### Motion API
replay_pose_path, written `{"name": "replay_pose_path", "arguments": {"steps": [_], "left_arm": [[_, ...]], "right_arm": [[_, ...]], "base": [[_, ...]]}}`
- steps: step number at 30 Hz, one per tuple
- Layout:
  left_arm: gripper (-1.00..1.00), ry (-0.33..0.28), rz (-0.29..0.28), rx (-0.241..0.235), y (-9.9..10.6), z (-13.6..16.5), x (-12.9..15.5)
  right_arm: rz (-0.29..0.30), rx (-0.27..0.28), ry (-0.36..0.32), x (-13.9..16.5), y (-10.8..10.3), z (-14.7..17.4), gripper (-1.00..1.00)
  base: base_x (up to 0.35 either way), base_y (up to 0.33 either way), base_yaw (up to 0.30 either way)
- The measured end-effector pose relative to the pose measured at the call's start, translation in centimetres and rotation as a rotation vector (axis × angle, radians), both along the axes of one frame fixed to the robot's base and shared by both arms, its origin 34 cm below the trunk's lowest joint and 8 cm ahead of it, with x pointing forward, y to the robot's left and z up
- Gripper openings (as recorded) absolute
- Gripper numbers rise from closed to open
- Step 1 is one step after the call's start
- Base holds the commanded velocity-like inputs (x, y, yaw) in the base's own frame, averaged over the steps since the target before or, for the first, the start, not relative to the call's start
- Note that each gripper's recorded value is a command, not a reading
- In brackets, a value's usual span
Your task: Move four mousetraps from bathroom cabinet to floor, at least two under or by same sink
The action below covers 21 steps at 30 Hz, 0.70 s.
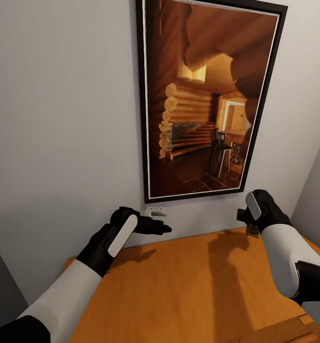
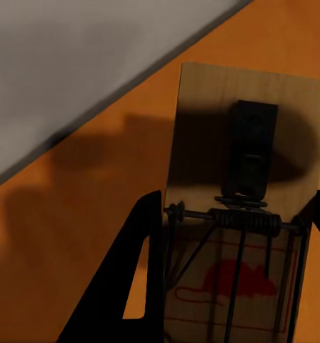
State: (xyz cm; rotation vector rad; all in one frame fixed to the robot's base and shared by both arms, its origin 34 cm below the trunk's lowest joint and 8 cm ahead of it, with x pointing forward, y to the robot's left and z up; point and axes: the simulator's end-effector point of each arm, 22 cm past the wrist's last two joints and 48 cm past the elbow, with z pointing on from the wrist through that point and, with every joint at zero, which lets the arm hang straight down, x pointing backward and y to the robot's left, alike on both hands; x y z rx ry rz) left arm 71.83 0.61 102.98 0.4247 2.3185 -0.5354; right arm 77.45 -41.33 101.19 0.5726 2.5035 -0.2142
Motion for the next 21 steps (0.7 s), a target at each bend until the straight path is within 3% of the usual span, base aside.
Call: {"name": "replay_pose_path", "arguments": {"steps": [7, 21], "left_arm": [[1.0, -0.002, 0.005, 0.006, 0.16, -0.05, 0.11], [1.0, 0.008, 0.011, 0.014, 0.45, -0.64, 0.19]], "right_arm": [[0.0, -0.001, 0.0, 0.02, -0.01, -0.01, -1.0], [0.027, -0.034, 0.006, 0.29, 0.58, 0.14, -1.0]], "base": [[-0.051, 0.0, 0.0], [-0.301, 0.0, 0.0]]}}
